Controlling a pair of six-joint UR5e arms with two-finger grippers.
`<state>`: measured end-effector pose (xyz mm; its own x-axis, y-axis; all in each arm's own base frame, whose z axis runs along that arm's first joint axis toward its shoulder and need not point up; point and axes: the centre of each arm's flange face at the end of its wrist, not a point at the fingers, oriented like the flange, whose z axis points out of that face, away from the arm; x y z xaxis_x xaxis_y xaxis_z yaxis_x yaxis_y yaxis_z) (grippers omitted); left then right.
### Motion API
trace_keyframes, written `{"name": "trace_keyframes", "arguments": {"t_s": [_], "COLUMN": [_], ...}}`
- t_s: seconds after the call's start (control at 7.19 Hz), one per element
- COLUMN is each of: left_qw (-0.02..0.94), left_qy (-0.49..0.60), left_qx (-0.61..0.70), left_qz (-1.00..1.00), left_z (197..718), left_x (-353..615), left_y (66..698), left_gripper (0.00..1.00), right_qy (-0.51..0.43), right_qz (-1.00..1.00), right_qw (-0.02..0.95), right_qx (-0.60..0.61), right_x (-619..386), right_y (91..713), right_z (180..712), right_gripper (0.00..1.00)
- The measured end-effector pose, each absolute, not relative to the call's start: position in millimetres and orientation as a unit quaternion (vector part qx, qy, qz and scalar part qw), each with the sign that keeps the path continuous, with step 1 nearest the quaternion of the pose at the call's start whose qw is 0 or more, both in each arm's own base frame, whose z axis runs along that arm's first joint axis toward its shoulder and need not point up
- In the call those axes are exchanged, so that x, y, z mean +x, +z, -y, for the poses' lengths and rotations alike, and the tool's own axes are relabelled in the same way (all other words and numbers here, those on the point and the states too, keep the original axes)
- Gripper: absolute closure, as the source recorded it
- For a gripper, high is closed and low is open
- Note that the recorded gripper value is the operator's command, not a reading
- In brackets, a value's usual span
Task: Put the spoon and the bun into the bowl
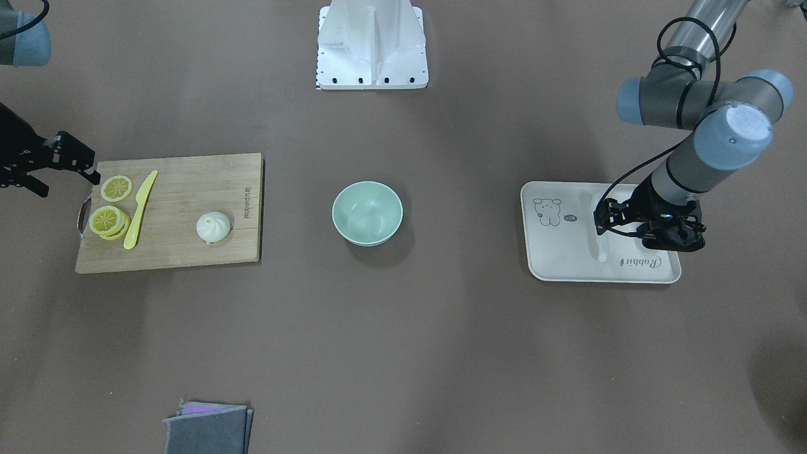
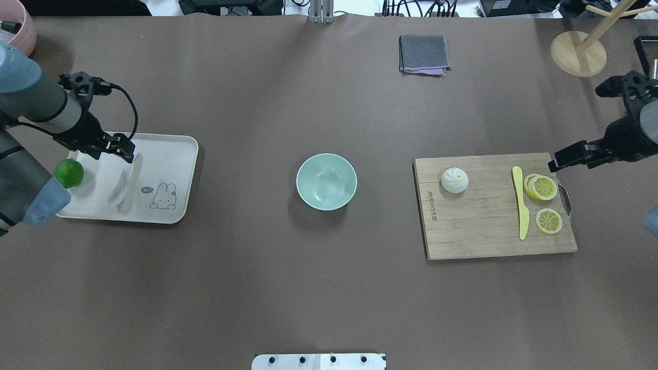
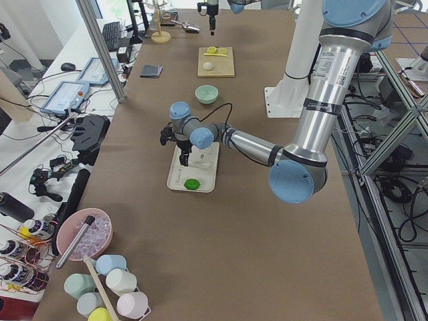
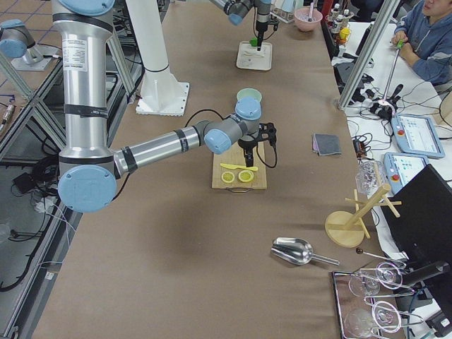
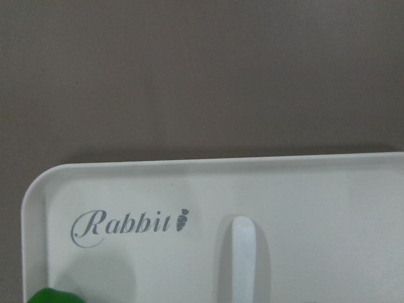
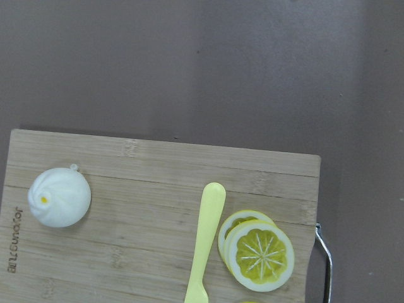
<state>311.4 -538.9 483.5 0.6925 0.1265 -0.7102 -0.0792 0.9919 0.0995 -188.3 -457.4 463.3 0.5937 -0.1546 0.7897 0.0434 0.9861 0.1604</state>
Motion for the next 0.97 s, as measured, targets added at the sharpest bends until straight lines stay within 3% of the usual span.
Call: {"name": "trace_keyframes", "arguments": {"t_s": [0.42,0.56,0.83,0.97], "left_qw": [0.922,0.922,0.923,0.924], "left_qy": [0.075,0.076,0.077,0.077], "left_qx": [0.024,0.022,0.02,0.019], "left_qz": [-0.379,-0.378,-0.376,-0.374], "left_z": [530.2,530.0,530.4,530.4], "left_x": [336.8,338.7,341.7,342.5], "left_y": [490.8,493.0,496.2,498.5], "left_gripper": [0.52,0.56,0.92,1.0], "right_qy": [-0.077,-0.079,-0.085,-0.087], "right_qz": [0.455,0.457,0.459,0.459], "right_qw": [0.885,0.884,0.883,0.883], "right_qx": [0.061,0.059,0.057,0.056], "right_x": [-214.0,-220.8,-229.4,-231.5], "right_y": [447.8,444.2,440.8,440.5], "right_z": [457.0,456.2,454.5,453.7], "right_gripper": [0.03,0.03,0.03,0.03]}}
